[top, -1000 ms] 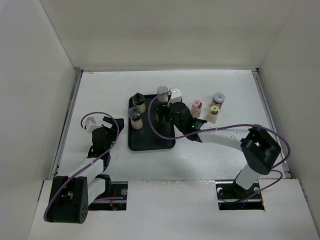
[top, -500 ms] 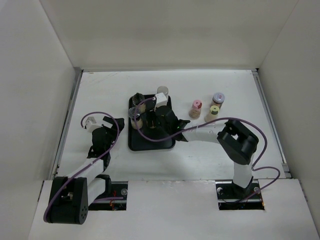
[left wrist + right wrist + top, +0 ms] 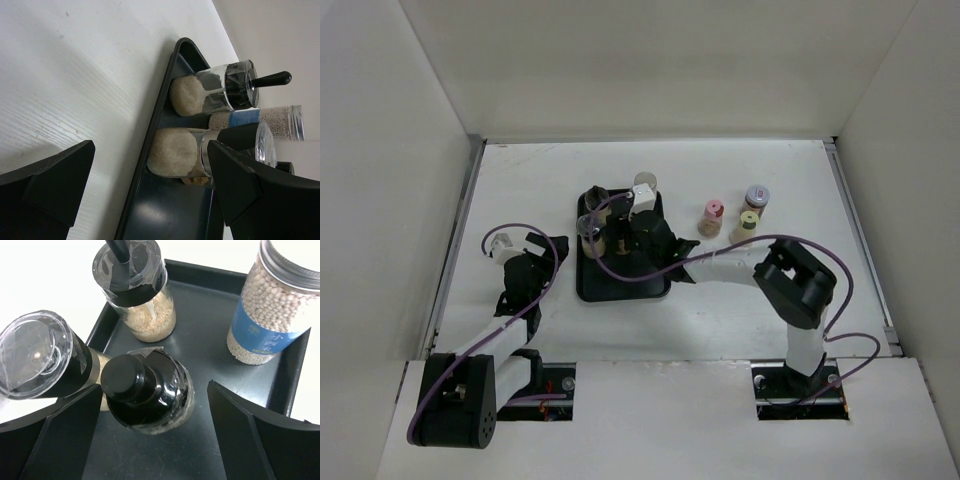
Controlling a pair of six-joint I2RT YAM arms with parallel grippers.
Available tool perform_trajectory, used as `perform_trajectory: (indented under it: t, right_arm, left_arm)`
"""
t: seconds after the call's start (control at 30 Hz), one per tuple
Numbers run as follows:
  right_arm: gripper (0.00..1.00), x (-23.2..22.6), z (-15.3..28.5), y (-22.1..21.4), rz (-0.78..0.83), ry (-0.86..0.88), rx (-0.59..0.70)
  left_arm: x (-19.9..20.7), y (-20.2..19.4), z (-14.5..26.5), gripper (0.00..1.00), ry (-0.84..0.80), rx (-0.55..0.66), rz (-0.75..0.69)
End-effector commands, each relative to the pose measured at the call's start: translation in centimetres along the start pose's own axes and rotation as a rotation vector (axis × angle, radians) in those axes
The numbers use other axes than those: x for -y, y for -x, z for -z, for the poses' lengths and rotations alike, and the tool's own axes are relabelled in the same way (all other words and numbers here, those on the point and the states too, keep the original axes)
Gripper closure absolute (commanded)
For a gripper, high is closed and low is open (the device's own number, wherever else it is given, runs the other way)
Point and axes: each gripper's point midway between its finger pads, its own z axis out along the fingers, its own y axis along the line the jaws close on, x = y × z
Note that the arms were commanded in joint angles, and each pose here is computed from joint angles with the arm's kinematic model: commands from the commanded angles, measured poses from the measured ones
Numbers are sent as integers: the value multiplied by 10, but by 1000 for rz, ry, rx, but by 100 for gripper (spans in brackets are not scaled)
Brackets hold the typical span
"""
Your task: Organize the condiment bottles
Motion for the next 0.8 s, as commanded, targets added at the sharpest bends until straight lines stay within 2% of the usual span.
perform_trajectory:
  t: [0.0,0.1,0.17,0.3,0.33,0.4,0.47,0.5,0.63,0.77]
  right_arm:
    - [6,-8,28,57,-51,27,129]
    - [7,14,51,76,-72,-1,168]
    - [12,38,66,91,-92,-35,203]
    - [49,125,88,113,-158,-225,270]
    - [54,150,92,114,-177,-294,276]
    - [56,198,98,113,-215,-416,266]
    - [55,239,102,113,-254,-517,253]
    - [50,258,102,115,-263,-567,251]
    - [15,324,103,119,-282,-745,236]
    - [4,357,97,105,-281,-820,170]
  left_arm:
    - [14,10,-2,0,-49,34,13]
    - [16,11,-1,0,-57,35,17]
    - [16,12,-1,0,-55,41,14]
    - [16,10,-1,0,-58,31,17]
    - [18,11,0,0,-63,38,17]
    - [18,12,0,0,-59,46,11]
    - [16,10,-1,0,-52,37,10]
    - [16,9,-1,0,-54,32,14]
    - [18,10,0,0,-59,38,9]
    - [17,10,0,0,-57,36,11]
